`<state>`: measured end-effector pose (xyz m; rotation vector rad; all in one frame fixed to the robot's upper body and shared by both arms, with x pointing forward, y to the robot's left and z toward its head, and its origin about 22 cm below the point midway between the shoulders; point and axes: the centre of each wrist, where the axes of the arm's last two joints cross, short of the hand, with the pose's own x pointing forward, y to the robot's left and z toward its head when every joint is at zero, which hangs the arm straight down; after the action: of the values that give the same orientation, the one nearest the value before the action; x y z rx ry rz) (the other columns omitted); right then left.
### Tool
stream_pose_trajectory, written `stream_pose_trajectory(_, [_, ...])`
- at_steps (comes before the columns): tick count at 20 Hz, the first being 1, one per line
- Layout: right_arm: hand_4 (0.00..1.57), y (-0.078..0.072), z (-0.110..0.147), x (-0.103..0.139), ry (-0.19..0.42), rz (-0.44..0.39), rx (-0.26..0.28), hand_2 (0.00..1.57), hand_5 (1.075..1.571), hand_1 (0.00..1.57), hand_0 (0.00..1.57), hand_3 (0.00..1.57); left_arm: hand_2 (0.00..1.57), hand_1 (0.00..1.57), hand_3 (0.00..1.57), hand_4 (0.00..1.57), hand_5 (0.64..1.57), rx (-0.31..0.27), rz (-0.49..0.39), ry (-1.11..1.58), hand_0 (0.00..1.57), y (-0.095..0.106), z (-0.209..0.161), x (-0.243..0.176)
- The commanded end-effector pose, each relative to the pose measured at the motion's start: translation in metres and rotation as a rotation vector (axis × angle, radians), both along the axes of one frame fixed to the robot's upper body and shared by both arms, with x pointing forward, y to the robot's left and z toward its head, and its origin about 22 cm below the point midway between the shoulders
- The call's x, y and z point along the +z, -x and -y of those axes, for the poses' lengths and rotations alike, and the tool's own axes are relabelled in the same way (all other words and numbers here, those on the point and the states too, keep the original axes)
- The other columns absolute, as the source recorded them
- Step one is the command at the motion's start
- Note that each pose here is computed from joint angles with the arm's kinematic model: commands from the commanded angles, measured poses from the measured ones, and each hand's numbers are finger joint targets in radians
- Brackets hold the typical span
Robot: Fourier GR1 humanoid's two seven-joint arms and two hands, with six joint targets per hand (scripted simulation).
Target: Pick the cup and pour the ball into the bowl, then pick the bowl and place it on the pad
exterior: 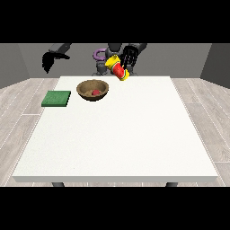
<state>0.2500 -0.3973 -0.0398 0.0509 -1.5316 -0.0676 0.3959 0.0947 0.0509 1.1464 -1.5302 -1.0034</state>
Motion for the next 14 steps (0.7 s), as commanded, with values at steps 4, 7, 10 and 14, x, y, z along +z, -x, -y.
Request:
stream_pose_trajectory(4, [0.3, -0.022, -0.042, 0.003, -0.028, 0.073, 0.03, 0.0, 1.568, 0.0, 0.0, 0.0, 0.0, 0.0, 0.0, 0.0, 1.55, 0.142, -0.034, 0.76, 0.0, 0.025, -0.042, -0.023])
stream_pose_trajectory(7, [0.3, -0.027, -0.053, 0.001, -0.005, 0.07, -0.001, 0.0, 1.571, 0.0, 0.0, 0.0, 0.0, 0.0, 0.0, 0.0, 1.56, 0.006, -0.05, 0.949, 0.0, 0.041, -0.053, -0.03])
stream_pose_trajectory(10, [0.21, -0.034, -0.101, -0.01, -0.027, 0.05, -0.031, 0.0, 1.571, 0.0, 0.0, 0.0, 0.0, 0.0, 0.0, 0.0, 1.565, -0.126, -0.075, 1.068, 0.0, 0.054, -0.058, -0.039])
stream_pose_trajectory(14, [0.32, -0.037, -0.11, -0.017, -0.059, 0.056, -0.126, 0.0, 1.57, 0.0, 0.0, 0.0, 0.0, 0.0, 0.0, 0.0, 1.564, -0.242, -0.08, 1.101, 0.0, 0.065, -0.071, -0.055])
